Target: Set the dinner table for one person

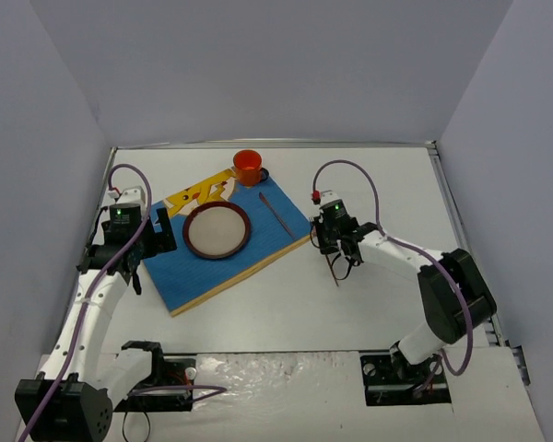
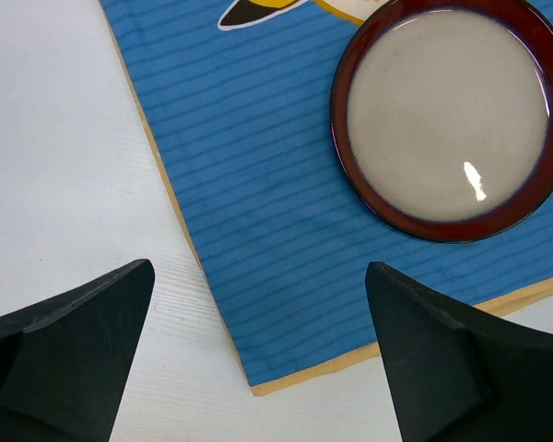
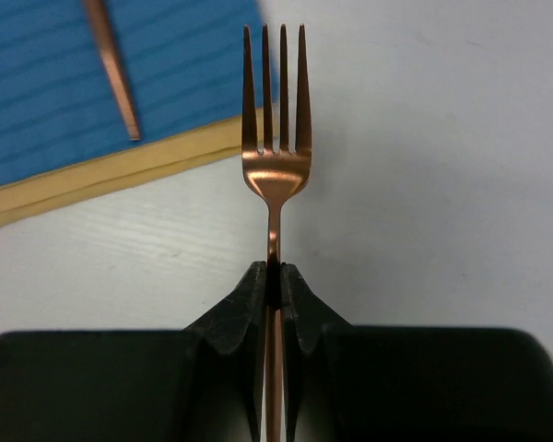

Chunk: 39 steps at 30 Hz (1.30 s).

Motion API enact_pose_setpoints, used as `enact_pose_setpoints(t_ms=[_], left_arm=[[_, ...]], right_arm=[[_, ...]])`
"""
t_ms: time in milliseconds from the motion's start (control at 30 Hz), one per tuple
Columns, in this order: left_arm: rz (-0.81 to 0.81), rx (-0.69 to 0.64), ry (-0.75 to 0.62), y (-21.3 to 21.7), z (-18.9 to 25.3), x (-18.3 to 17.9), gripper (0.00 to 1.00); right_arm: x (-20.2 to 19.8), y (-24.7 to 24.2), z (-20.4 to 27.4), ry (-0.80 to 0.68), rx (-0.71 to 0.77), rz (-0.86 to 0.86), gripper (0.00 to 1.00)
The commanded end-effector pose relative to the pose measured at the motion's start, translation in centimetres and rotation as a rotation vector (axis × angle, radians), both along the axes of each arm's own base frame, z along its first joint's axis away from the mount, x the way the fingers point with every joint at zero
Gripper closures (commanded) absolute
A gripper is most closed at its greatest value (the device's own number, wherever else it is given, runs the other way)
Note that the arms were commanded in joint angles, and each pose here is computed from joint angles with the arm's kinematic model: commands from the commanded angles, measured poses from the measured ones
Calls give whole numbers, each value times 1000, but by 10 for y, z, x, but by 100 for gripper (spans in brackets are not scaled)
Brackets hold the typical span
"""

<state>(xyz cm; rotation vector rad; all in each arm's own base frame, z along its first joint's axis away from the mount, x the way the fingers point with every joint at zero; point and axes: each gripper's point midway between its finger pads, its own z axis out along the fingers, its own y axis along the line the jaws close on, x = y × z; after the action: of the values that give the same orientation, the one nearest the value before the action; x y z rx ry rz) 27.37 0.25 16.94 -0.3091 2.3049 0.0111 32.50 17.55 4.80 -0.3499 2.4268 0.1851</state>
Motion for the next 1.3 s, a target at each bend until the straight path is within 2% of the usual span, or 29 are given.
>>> enact_pose_setpoints(t_ms=[0, 167, 333, 633, 700, 833, 1033, 1133, 1267], left_arm=[[-1, -19, -59, -4, 16, 11, 3], [2, -27, -57, -5, 15, 11, 3], [0, -49, -63, -11, 16, 11, 3], [-51, -93, -87, -60, 27, 12, 3], [-66, -114, -92, -77, 27, 13, 3], [-84, -128, -104, -106, 25, 15, 3], [-121, -152, -117, -163, 24, 15, 3], [-116, -140, -112, -185, 20, 15, 3], [-99, -128, -98, -214, 17, 13, 3]], right_arm=[[-8, 37, 47, -123, 125, -29, 100], [-17, 89, 56, -127, 225, 17, 100], [-31, 133, 34, -54, 232, 63, 100], [-54, 155, -4, 34, 193, 103, 100], [-56, 154, -8, 43, 187, 104, 97], [-58, 153, -4, 32, 199, 112, 82], [-55, 142, 20, -35, 204, 111, 47], [-51, 119, 43, -96, 178, 73, 36], [-41, 61, 70, -174, 149, -58, 25]])
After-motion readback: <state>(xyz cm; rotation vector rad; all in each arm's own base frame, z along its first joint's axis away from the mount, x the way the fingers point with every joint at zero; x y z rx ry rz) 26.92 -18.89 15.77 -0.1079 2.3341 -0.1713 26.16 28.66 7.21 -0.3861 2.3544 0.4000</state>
